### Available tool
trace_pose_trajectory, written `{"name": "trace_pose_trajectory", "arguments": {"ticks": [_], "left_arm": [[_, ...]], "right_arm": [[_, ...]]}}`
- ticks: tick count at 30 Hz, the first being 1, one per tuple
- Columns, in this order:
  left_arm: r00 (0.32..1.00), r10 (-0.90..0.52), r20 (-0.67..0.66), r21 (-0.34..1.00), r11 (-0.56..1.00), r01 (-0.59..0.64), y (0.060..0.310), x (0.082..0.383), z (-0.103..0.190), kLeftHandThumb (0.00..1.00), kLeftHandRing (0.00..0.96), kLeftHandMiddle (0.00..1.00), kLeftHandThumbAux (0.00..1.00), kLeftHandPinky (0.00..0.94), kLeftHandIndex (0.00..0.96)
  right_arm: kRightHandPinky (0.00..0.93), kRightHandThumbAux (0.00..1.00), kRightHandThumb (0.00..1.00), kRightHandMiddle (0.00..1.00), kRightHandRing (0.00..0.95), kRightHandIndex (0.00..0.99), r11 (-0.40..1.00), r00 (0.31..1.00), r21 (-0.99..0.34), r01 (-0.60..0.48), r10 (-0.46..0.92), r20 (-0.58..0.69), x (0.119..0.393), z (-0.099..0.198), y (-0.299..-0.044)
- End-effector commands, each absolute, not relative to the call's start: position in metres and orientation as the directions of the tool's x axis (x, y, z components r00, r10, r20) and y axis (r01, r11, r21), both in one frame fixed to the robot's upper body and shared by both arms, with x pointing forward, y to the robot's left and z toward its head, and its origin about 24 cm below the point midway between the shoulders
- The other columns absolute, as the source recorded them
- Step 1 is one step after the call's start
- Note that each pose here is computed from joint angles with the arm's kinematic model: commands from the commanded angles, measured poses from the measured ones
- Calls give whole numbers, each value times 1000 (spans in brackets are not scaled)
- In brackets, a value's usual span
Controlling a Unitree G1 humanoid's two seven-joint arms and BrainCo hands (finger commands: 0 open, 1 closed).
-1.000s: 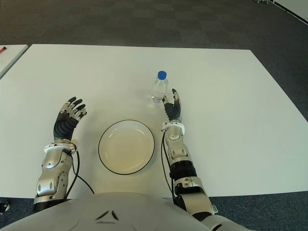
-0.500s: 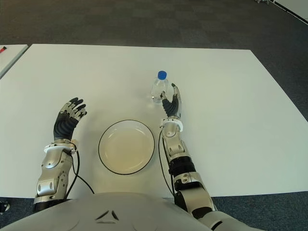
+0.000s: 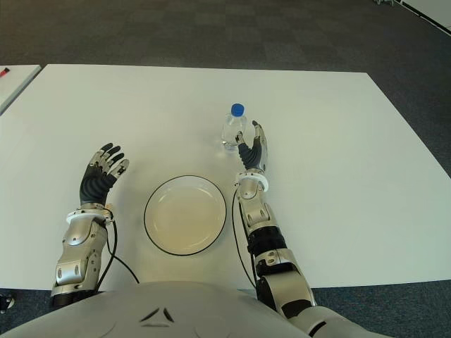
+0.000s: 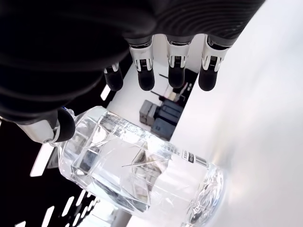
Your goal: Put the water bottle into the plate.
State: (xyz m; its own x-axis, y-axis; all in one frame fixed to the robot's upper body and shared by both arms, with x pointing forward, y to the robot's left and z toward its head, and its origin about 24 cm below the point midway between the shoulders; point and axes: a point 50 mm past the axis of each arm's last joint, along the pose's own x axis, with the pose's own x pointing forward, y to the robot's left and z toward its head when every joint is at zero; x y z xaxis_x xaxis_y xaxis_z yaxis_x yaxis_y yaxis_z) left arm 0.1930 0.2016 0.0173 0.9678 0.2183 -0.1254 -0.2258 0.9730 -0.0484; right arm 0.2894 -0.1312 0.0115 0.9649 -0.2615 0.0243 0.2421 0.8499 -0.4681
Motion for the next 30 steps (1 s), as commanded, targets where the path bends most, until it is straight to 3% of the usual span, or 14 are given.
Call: {"name": "trace_pose_trajectory", "arguments": {"ticks": [1,17,30], "left_arm": [[964,223,-145,-35,973,-230,203,193,14,323,140,136,840,172,124],[964,214,-158,-34,974,-222,204,194,12,308,105,101,820,152,97],[966,219,-138,-48,973,-227,202,193,13,341,153,147,838,203,130]], "right_arm": [[19,334,419,0,0,0,826,967,-517,225,-254,14,292,11,-129],[0,220,441,0,0,0,715,973,-671,196,-228,42,299,12,-131],[0,192,387,0,0,0,653,973,-732,195,-224,59,301,9,-131]]}}
